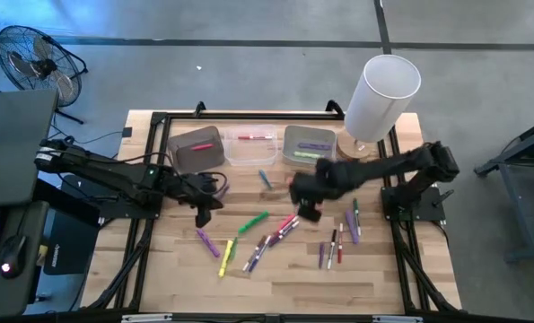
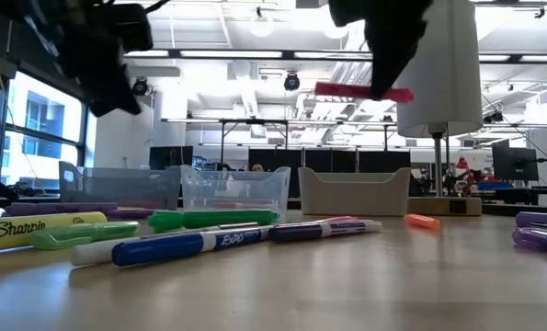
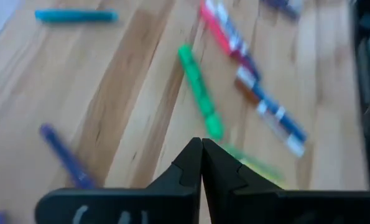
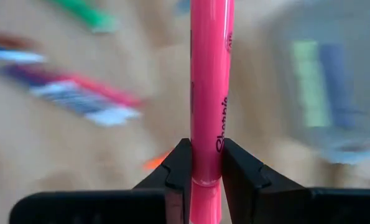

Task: Pick & Place Markers
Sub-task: Put the pink highlighter pen into the gray bin, then put the brown marker pen into the transparent bin

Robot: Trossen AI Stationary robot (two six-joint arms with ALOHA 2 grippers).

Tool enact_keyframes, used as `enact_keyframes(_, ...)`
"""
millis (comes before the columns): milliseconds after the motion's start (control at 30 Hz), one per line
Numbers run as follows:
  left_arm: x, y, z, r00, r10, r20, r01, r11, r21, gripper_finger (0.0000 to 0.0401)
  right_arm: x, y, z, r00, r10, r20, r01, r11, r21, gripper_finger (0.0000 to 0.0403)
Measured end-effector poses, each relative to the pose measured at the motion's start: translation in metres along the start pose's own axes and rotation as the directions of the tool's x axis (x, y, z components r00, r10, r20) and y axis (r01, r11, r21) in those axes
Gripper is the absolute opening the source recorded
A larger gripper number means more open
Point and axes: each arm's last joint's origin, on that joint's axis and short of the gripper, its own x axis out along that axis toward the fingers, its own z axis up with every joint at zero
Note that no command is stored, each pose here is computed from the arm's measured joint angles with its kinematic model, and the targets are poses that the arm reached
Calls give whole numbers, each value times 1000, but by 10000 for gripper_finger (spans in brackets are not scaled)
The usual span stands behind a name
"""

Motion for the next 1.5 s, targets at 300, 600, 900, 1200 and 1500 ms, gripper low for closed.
enact_keyframes(300,22,-8,20,972,45,232,-34,998,-53,120,38,-94,28,982,-181,-51,178,983,-52,53)
enact_keyframes(600,51,-56,43,954,115,277,-105,993,-52,131,90,-135,13,937,-335,-101,320,938,-136,57)
enact_keyframes(900,91,-97,77,933,359,-5,-356,925,-134,131,108,-141,-1,931,-343,-125,325,934,-146,149)
enact_keyframes(1200,131,-124,92,871,365,-329,-452,857,-248,131,54,-134,-13,960,-279,2,279,960,-14,117)
enact_keyframes(1500,173,-124,70,798,278,-534,-499,802,-327,131,-26,-125,-53,973,-109,204,83,988,132,83)
